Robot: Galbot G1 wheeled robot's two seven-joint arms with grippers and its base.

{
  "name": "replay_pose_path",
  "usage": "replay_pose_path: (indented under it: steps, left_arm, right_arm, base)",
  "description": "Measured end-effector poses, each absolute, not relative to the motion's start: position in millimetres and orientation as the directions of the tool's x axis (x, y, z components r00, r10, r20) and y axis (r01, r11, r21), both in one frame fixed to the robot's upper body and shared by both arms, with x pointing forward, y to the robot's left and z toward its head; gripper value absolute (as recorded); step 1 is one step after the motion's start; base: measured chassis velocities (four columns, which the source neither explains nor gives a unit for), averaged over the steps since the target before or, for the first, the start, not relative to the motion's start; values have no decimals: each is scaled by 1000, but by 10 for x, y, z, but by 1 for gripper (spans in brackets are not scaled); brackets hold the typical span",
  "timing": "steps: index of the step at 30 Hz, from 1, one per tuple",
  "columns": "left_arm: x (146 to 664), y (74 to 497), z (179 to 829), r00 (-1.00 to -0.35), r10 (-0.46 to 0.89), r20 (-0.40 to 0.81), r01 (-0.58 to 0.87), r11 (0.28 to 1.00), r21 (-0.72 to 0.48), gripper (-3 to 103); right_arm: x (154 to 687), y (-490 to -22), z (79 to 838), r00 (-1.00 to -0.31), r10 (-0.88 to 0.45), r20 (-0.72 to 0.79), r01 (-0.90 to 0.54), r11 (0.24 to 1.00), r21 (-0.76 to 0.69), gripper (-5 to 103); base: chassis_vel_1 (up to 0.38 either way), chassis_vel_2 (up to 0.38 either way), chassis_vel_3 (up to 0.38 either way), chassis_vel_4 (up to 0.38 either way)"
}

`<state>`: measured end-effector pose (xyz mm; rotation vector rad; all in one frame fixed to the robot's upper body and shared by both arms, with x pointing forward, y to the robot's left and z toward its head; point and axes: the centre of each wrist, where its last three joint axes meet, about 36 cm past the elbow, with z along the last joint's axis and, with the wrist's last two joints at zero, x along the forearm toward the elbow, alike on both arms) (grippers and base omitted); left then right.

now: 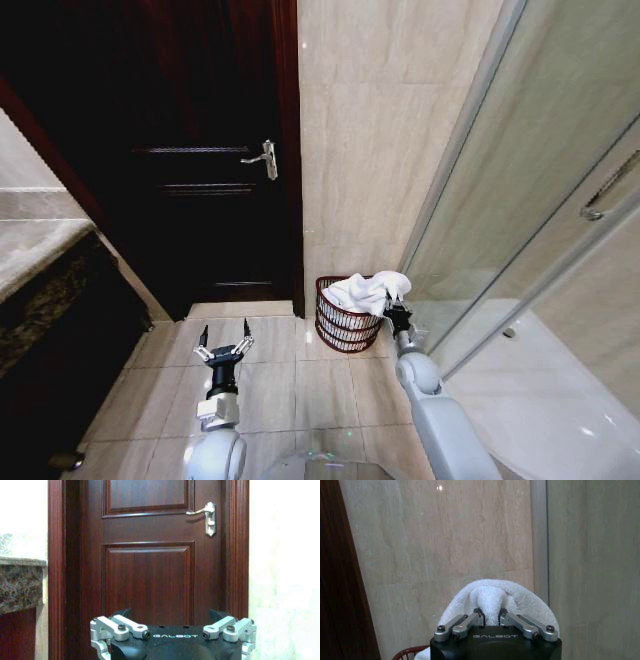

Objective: Discard the used towel into the hamper.

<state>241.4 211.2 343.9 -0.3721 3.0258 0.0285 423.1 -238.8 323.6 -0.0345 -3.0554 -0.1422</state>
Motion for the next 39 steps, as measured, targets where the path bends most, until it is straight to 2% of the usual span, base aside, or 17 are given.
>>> replay_pose_path:
  steps: [39]
  left_arm:
    - [2502,2132,3401,-972,-217,-89,-218,976,3,100]
  right_arm:
    - [3969,-2276,3294,-999,9,51,14,995,102,12]
  base:
    - [-22,22,23,-21]
